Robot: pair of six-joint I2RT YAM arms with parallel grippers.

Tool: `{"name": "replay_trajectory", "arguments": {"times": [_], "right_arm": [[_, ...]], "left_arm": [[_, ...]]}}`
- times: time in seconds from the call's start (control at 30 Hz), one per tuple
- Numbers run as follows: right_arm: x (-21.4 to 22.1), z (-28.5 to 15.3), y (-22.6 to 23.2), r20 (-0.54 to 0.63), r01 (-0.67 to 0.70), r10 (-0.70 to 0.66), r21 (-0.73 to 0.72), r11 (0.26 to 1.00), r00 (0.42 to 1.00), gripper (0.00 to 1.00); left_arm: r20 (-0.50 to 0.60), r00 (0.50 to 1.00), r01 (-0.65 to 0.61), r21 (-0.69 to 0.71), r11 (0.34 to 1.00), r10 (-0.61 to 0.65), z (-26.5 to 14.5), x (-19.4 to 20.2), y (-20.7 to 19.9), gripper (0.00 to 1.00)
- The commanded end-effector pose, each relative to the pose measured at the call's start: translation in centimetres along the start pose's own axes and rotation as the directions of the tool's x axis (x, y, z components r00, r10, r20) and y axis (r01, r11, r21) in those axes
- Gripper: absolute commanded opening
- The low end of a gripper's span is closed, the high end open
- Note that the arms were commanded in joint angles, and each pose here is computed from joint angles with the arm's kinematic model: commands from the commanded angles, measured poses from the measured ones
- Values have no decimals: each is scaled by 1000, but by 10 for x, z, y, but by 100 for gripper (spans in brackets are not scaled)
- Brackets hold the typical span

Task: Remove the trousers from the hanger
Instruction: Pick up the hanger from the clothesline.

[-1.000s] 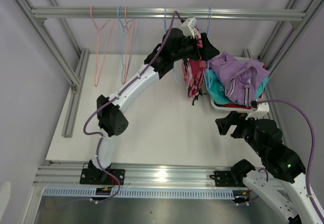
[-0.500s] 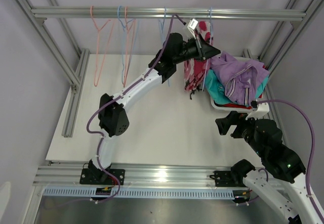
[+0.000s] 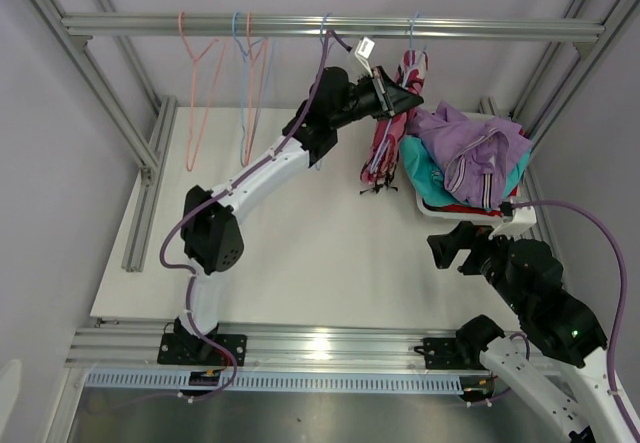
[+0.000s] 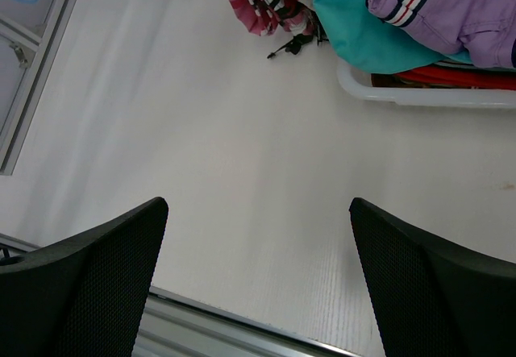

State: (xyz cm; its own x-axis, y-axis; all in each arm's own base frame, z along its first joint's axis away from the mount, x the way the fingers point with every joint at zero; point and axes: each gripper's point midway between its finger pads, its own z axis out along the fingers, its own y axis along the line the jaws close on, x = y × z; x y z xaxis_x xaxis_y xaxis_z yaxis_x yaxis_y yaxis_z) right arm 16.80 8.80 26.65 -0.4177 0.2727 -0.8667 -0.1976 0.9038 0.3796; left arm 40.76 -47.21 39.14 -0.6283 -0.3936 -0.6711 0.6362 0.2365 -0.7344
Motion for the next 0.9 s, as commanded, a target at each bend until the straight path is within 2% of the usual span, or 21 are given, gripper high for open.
{"name": "replay_trajectory", "arguments": {"times": [0.0, 0.2, 0.43, 0.6, 0.87], "right_arm": [[-10, -2, 3, 45, -4, 5, -12, 1000, 999, 99], [-11, -5, 3, 57, -9, 10, -19, 1000, 998, 99], [-11, -6, 3, 60, -9, 10, -23, 1000, 998, 99], [-12, -7, 3, 63, -10, 12, -25, 1000, 998, 99], [-13, -8, 4, 70, -11, 13, -27, 1000, 997, 100]], "left_arm": [[213, 964, -218, 297, 930, 158, -40, -74, -153, 0], [274, 944, -264, 288, 920, 185, -49, -97, -175, 1], [330, 907, -342, 213, 915, 263, -60, -117, -185, 0], [331, 897, -361, 173, 916, 291, -70, -126, -191, 1], [260, 898, -388, 89, 917, 355, -94, -103, -188, 0]]}}
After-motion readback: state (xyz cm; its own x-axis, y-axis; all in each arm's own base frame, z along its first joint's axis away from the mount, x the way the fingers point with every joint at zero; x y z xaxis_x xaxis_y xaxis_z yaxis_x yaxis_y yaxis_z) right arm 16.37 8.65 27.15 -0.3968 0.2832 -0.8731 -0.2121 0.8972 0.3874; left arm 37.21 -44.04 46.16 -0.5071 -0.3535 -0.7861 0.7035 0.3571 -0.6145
